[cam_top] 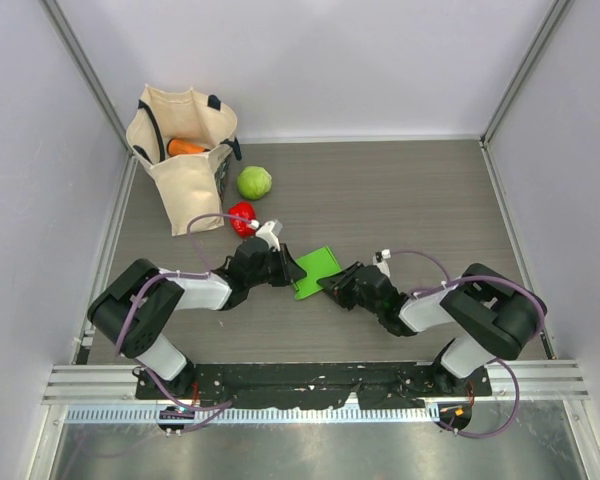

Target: Fold the paper box

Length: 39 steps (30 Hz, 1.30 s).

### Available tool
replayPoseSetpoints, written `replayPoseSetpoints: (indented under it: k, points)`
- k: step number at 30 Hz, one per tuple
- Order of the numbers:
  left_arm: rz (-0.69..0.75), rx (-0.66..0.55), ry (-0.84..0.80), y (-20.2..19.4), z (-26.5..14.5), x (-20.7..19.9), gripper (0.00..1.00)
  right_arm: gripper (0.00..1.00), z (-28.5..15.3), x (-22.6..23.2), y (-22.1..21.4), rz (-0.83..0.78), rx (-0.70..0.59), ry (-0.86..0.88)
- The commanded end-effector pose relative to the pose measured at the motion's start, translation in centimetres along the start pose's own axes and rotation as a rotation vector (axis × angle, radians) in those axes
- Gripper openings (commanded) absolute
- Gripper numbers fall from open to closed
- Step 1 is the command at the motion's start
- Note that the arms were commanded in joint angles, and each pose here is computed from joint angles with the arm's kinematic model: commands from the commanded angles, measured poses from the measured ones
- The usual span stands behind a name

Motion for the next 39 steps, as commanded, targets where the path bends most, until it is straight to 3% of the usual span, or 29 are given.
replayPoseSetpoints:
  k: [1, 5, 10, 12, 15, 18, 24, 32, 39]
  points:
    - [0.022, -0.033, 0.008, 0.0, 0.1, 0.6, 0.1, 0.32, -1.7, 2.2, -1.2, -0.129, 0.083, 0.079]
    - [0.027, -0.009, 0.004, -0.5, -0.1, 0.6, 0.1, 0.43, -3.6, 0.9, -0.5, -0.372, 0.088, -0.044]
    - [0.024, -0.01, -0.008, -0.6, -0.5, 0.4, 0.1, 0.54, -6.2, 4.4, 1.8, -0.521, 0.179, 0.065]
    - [0.022, -0.008, -0.009, -0.7, -0.5, 0.4, 0.1, 0.54, -6.1, 6.8, 2.2, -0.572, 0.228, 0.118]
    - [0.025, -0.004, -0.004, -0.7, -0.5, 0.5, 0.1, 0.51, -4.5, 9.0, 3.1, -0.627, 0.319, 0.151]
    - [0.024, -0.002, 0.004, -0.7, -0.6, 0.5, 0.1, 0.4, -3.2, 10.7, 2.7, -0.662, 0.414, 0.223]
    - [0.032, 0.0, 0.012, -0.6, -0.7, 0.6, 0.1, 0.23, -0.4, 8.3, 2.9, -0.608, 0.508, 0.284]
    - [0.042, -0.004, -0.003, -0.1, -0.7, 0.2, 0.13, 0.19, 0.5, 4.6, 3.3, -0.464, 0.526, 0.352]
    - [0.061, -0.024, -0.003, 1.1, -1.6, -0.4, 0.2, 0.19, 0.2, 5.2, 3.7, -0.421, 0.523, 0.383]
Point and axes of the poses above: each gripper's point midway between its finger pads, its own z axis out along the fingers, its own x axis along the line the jaws close on, y = z × x, the point moved 2 cm from there along -z, back along the fingers, and after that the axes turned 15 degrees about z, right-handed, at the moved point
